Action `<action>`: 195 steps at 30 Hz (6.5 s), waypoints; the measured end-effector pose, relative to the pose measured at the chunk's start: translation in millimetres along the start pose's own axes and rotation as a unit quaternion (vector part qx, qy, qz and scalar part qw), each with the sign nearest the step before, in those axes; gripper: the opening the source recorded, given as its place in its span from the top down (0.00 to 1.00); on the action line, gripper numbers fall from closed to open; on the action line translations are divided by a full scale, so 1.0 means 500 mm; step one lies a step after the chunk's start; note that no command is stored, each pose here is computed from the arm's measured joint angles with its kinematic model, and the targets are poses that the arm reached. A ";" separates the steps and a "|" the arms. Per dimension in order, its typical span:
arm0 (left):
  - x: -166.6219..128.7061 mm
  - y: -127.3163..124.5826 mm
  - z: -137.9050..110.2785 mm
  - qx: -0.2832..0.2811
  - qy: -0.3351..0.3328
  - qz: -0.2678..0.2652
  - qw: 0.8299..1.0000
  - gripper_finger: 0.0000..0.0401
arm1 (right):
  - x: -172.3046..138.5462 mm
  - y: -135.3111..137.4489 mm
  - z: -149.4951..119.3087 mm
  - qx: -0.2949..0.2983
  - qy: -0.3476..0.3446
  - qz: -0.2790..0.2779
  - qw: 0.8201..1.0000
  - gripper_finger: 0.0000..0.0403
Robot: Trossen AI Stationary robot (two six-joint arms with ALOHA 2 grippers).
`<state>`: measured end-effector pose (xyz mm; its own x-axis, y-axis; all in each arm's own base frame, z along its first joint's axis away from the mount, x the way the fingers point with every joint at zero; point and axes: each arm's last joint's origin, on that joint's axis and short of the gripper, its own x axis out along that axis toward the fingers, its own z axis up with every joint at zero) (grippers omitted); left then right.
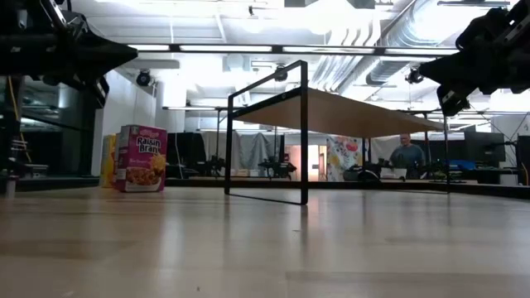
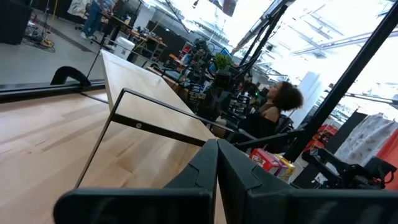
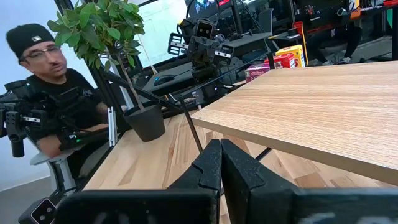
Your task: Stack cereal on shelf
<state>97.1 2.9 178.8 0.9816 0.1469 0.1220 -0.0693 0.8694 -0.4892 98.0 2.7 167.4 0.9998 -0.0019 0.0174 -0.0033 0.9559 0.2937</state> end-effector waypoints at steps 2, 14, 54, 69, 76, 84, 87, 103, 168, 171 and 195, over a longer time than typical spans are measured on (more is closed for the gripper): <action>0.000 0.000 0.000 0.000 0.000 0.000 1.000 1.00 | 0.000 0.000 0.000 0.000 0.000 0.000 1.000 1.00; 0.000 0.000 0.000 0.000 0.000 0.000 1.000 1.00 | 0.000 0.000 0.000 0.000 0.000 0.000 1.000 1.00; 0.000 0.000 0.000 0.000 0.000 0.000 1.000 1.00 | 0.000 0.000 0.000 0.000 0.000 0.000 1.000 1.00; 0.000 0.000 0.000 0.000 0.000 0.000 1.000 1.00 | 0.000 0.000 0.000 0.000 0.000 0.000 1.000 1.00; 0.000 0.000 0.000 0.000 0.000 0.000 1.000 1.00 | 0.000 0.000 0.000 0.000 0.000 0.000 1.000 1.00; 0.000 0.000 0.000 0.000 0.000 0.000 1.000 1.00 | 0.000 0.000 0.000 0.000 0.000 0.000 1.000 1.00; 0.000 0.000 0.000 0.000 0.000 0.000 1.000 1.00 | 0.000 0.000 0.000 0.000 0.000 0.000 1.000 1.00; 0.000 0.000 0.000 0.000 0.000 0.000 1.000 1.00 | 0.000 0.000 0.000 0.000 0.000 0.000 1.000 1.00; 0.000 0.000 0.000 0.000 0.000 0.000 1.000 1.00 | 0.169 0.436 0.193 0.279 0.584 -0.314 0.695 0.64; 0.000 0.000 0.000 0.000 0.000 0.000 1.000 1.00 | 0.171 0.453 0.170 0.278 0.585 -0.328 0.688 0.64; 0.000 0.000 0.000 0.000 0.000 0.000 1.000 1.00 | 0.200 0.489 0.083 0.207 0.598 -0.329 0.701 0.96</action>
<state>97.1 2.9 178.8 0.9816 0.1471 0.1220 -0.0695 0.8694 -0.4892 196.4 223.8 280.6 0.0863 0.0816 -0.9929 0.7076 0.6966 0.1188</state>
